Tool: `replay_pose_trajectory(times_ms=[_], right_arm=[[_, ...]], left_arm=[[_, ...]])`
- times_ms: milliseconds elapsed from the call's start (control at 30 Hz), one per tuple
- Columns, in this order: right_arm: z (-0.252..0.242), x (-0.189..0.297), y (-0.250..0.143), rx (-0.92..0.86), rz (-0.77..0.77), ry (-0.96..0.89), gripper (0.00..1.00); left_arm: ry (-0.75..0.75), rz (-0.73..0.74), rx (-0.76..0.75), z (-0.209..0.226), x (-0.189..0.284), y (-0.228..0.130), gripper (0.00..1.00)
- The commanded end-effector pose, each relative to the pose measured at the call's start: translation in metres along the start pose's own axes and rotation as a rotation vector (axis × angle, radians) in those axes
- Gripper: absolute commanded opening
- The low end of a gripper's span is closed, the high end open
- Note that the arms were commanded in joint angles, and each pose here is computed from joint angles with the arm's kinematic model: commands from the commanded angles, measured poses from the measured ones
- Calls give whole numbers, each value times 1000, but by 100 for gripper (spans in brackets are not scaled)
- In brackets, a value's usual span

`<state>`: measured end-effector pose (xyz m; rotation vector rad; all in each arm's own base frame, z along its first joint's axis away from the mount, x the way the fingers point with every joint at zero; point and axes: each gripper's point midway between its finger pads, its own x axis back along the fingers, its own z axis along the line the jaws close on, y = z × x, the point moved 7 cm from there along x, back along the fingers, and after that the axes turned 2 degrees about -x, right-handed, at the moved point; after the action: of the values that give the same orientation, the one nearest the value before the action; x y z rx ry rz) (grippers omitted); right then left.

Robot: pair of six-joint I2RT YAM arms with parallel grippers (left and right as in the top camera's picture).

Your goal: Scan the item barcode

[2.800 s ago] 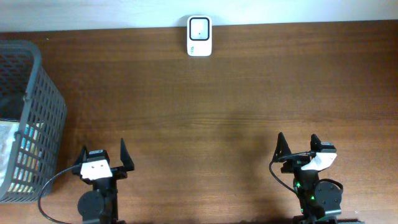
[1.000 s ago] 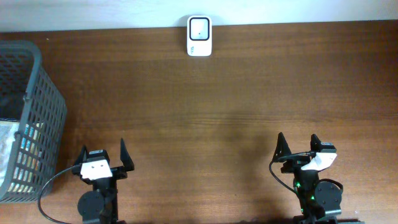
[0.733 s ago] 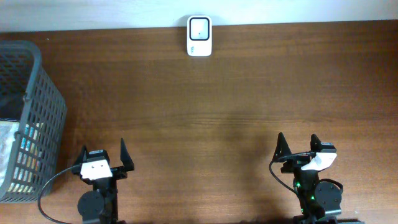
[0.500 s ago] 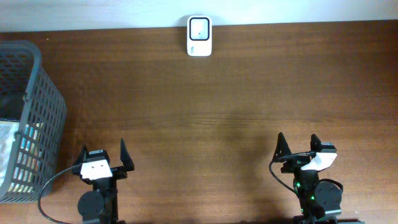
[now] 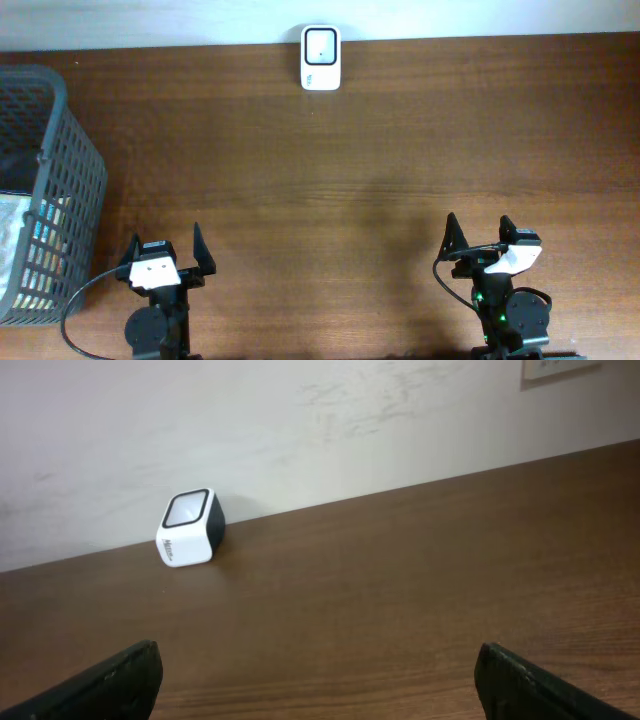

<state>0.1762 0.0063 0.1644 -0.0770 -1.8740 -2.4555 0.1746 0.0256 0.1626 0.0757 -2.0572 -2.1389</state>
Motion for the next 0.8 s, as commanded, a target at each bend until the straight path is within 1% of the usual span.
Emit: replay_pose_trajectory(times_ms=[0, 767], right_arm=[[-1, 0, -2, -8, 4, -4, 99], [-1, 0, -2, -8, 4, -4, 99]], left_arm=[[16, -5, -15, 2, 0, 0, 99], [16, -5, -15, 2, 0, 0, 99]])
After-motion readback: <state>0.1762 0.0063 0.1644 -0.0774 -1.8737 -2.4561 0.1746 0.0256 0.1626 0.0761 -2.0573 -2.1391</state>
